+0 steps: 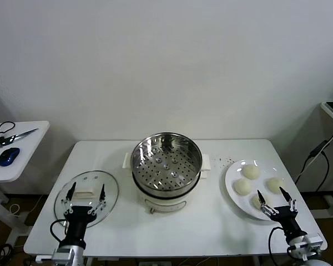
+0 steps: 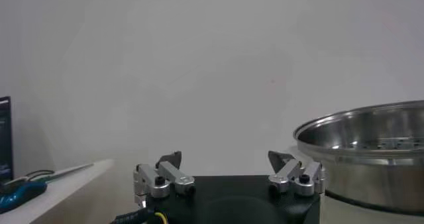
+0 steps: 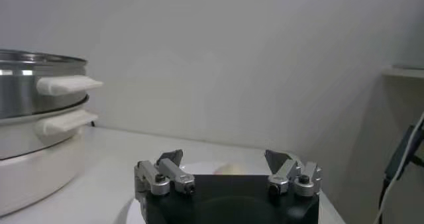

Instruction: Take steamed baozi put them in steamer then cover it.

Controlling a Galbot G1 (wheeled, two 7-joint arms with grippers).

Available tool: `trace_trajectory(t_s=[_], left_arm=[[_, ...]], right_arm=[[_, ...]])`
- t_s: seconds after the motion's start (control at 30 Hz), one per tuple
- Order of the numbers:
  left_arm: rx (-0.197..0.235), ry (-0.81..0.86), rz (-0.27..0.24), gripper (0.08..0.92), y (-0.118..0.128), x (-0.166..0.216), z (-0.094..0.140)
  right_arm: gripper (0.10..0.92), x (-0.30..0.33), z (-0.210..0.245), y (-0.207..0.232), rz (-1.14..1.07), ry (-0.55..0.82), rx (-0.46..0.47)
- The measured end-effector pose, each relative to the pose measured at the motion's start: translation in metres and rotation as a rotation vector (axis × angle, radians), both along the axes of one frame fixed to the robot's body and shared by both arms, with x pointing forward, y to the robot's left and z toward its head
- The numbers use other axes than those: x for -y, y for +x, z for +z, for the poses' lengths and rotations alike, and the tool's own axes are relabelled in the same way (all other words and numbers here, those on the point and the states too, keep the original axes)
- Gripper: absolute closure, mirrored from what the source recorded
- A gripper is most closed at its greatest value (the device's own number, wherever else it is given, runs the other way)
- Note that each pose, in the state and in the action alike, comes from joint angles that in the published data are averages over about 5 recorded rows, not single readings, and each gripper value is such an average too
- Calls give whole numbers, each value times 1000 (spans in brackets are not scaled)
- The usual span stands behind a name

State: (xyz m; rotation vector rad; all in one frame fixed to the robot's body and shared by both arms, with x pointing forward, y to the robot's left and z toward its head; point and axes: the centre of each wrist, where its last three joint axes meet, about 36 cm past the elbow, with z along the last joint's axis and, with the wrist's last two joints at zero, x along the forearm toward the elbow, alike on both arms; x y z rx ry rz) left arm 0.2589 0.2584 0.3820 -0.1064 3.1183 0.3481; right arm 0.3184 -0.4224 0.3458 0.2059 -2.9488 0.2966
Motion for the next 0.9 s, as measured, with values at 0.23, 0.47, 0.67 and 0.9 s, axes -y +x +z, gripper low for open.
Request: trace_trajectory(t_s=[0.23, 0.47, 0.67, 0.9], left_arm=[[3, -7, -9, 177, 2, 2, 1], [10, -11, -17, 177, 4, 1, 3], [10, -16, -20, 177, 7, 1, 4], [-3, -10, -18, 177, 8, -2, 0]], right_arm=[[200, 39, 35, 44, 201, -197, -115], [200, 70, 83, 125, 505, -453, -279], [200, 73, 110, 201, 744, -663, -441], [200, 75, 141, 275, 879, -867, -612]])
